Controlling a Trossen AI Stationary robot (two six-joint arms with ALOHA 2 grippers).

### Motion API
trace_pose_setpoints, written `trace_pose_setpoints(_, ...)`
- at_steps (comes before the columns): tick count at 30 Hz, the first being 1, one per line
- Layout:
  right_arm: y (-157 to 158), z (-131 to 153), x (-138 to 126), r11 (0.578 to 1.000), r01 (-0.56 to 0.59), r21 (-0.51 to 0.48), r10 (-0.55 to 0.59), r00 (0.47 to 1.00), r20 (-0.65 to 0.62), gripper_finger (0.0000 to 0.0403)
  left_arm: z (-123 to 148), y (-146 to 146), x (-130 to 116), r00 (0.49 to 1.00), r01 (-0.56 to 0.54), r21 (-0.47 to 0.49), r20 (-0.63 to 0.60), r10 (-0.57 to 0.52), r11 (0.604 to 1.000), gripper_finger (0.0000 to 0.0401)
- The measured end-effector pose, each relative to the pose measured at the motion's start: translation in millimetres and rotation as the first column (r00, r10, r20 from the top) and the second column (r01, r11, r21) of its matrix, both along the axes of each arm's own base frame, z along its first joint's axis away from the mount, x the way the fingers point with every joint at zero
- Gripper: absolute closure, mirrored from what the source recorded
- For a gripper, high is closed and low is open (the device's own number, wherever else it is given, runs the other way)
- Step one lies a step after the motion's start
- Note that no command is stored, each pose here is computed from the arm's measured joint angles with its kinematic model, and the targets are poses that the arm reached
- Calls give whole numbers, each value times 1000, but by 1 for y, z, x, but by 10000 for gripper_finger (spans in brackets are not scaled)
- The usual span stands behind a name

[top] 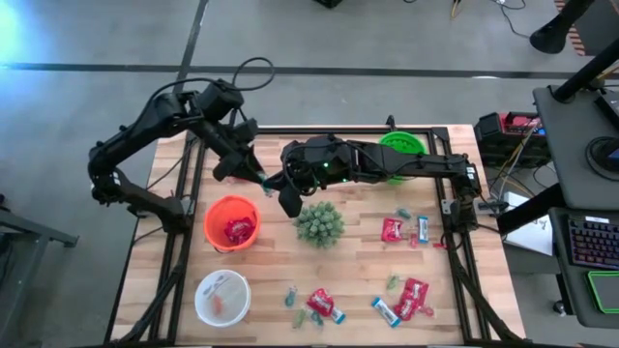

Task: Sort candy
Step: Put the blue gummy into the white bucket

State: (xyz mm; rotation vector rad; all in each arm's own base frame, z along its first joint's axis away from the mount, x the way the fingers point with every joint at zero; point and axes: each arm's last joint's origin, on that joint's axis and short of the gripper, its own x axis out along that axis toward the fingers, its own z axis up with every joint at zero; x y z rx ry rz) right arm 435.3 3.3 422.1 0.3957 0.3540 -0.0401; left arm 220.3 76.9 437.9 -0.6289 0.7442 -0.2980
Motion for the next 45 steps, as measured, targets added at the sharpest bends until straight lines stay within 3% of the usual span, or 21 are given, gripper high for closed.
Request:
trace_pose_setpoints(6, 0, 0, 0, 1000, 0, 2, 0, 1000, -4, 394, -1, 0, 1, 1000, 17, 20, 12, -18, 1000, 287)
trace_pose_setpoints(14, 0, -1, 0, 1000, -3, -1, 3, 1000, -6, 393, -1, 0, 0, 998, 46, 58, 35, -48, 997, 392)
trace_pose_setpoints(24, 1, 0, 0, 1000, -15, 1, 15, 1000, -4, 382, -1, 0, 0, 998, 53, 64, 37, -55, 997, 399)
trace_pose_setpoints(33, 1, 4, -3, 999, -50, 13, 50, 999, 2, 292, -6, -3, -7, 996, 74, 38, -44, -72, 997, 400)
trace_pose_setpoints(38, -7, 14, -23, 1000, -26, 3, 26, 998, -52, 256, -10, -21, -22, 977, 169, 15, -137, -166, 985, 401)
trace_pose_setpoints(45, -26, 17, -42, 997, 77, -29, -80, 986, -148, 241, 0, -57, -35, 949, 294, 22, -125, -289, 956, 401)
